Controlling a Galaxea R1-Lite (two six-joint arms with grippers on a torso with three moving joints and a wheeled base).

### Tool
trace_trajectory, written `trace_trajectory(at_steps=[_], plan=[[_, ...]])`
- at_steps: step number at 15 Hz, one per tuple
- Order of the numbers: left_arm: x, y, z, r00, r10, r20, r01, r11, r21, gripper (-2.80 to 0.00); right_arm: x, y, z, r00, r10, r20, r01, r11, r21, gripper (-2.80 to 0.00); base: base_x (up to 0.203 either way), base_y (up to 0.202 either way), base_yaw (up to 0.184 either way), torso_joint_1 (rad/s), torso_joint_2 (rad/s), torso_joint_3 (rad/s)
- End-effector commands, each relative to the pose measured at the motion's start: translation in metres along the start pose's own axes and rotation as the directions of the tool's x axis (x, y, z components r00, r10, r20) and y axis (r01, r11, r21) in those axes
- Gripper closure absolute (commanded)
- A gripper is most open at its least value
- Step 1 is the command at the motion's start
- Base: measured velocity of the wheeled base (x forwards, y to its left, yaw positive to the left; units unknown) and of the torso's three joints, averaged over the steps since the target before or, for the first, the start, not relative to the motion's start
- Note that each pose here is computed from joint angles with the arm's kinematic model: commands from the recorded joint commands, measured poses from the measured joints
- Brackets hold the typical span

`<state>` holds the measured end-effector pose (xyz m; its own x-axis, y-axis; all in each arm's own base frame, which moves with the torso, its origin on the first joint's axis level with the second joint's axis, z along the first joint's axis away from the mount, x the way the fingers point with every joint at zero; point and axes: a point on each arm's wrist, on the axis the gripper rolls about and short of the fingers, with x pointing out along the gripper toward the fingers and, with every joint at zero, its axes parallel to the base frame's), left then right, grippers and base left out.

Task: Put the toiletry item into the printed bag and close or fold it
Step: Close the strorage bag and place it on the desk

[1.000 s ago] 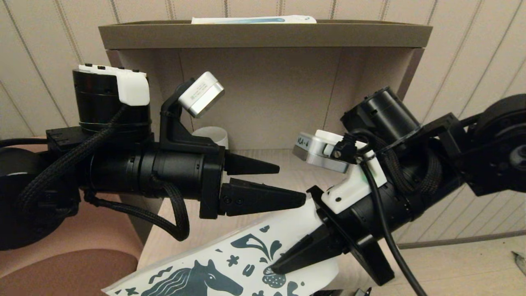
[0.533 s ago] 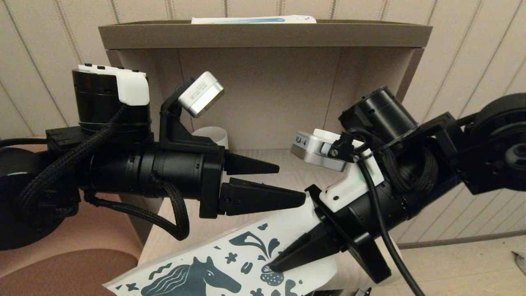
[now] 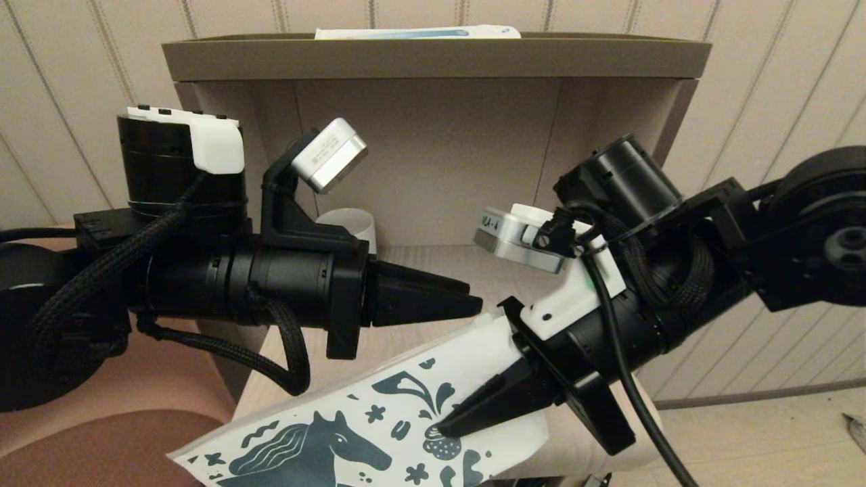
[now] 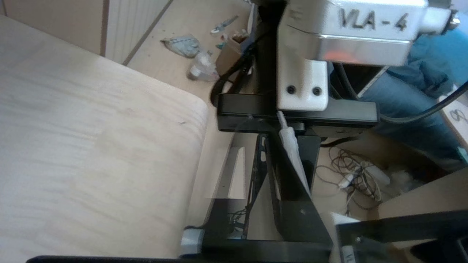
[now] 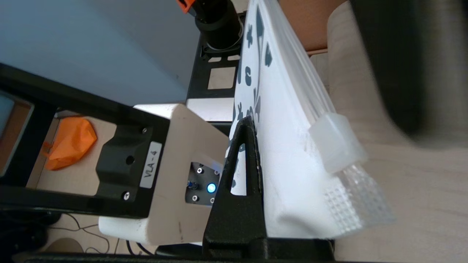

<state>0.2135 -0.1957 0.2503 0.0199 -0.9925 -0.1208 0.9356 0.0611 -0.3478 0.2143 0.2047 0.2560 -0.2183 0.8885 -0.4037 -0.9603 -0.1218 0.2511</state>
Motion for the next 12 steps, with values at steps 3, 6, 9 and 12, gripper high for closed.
trace_trajectory(at_steps=[3, 6, 9, 12], plan=[[0.002, 0.002, 0.001, 1.0, -0.006, 0.0, 0.006, 1.0, -0.003, 0.0, 0.0, -0.008, 0.0, 1.0, -0.007, 0.0, 0.007, 1.0, 0.014, 0.0, 0.0, 0.0, 0.0, 0.0, 0.0, 0.0], [0.0, -0.001, 0.003, 1.0, -0.005, 0.004, 0.005, 1.0, 0.0, 0.0, -0.001, -0.012, -0.001, 1.0, -0.013, -0.001, 0.013, 1.0, 0.021, 0.0, 0.0, 0.0, 0.0, 0.0, 0.0, 0.0], [-0.002, -0.003, 0.004, 1.0, -0.013, 0.005, 0.013, 1.0, 0.003, 0.0, -0.001, -0.018, -0.004, 1.0, -0.018, 0.0, 0.018, 0.999, 0.035, 0.0, 0.0, 0.0, 0.0, 0.0, 0.0, 0.0], [-0.004, -0.005, 0.004, 1.0, -0.013, 0.006, 0.013, 1.0, 0.001, 0.0, -0.002, -0.021, -0.005, 1.0, -0.018, 0.001, 0.018, 0.999, 0.038, 0.0, 0.0, 0.0, 0.0, 0.0, 0.0, 0.0]])
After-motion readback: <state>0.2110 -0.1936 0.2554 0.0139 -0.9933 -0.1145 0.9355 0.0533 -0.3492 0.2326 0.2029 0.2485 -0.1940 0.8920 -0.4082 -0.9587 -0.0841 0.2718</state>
